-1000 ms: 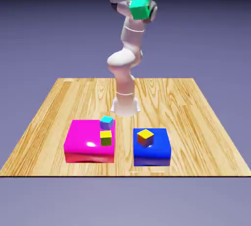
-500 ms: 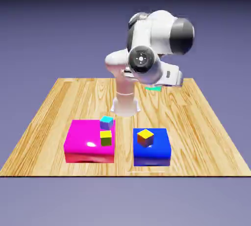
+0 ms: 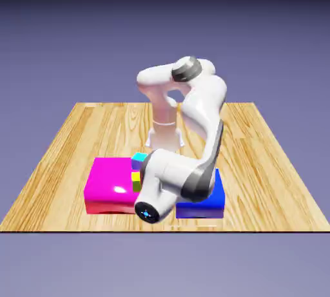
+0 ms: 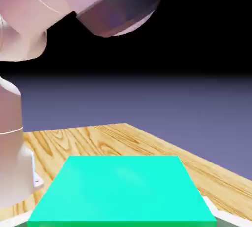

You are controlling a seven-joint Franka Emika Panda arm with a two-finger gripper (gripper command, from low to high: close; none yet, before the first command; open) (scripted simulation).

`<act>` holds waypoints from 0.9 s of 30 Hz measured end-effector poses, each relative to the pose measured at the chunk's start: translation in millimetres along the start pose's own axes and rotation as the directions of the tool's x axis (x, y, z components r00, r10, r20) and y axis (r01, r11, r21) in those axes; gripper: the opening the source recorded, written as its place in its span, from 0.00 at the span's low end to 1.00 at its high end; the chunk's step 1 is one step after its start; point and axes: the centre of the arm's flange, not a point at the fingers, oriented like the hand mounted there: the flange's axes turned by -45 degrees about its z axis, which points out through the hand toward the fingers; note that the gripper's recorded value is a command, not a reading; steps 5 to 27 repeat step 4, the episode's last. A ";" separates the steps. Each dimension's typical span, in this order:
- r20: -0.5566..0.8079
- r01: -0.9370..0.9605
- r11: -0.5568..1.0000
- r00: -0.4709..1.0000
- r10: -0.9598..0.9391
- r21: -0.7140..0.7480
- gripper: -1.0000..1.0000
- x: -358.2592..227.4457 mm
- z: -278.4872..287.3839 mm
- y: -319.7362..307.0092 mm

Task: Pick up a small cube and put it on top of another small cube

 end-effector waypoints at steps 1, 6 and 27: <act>0.000 0.000 1.000 1.000 0.000 0.001 0.00 -2.5 7.4 -0.4; 0.000 0.000 1.000 1.000 0.000 0.002 1.00 -6.0 18.6 -1.3; 0.000 0.000 1.000 1.000 0.000 0.002 1.00 -6.0 18.6 -1.3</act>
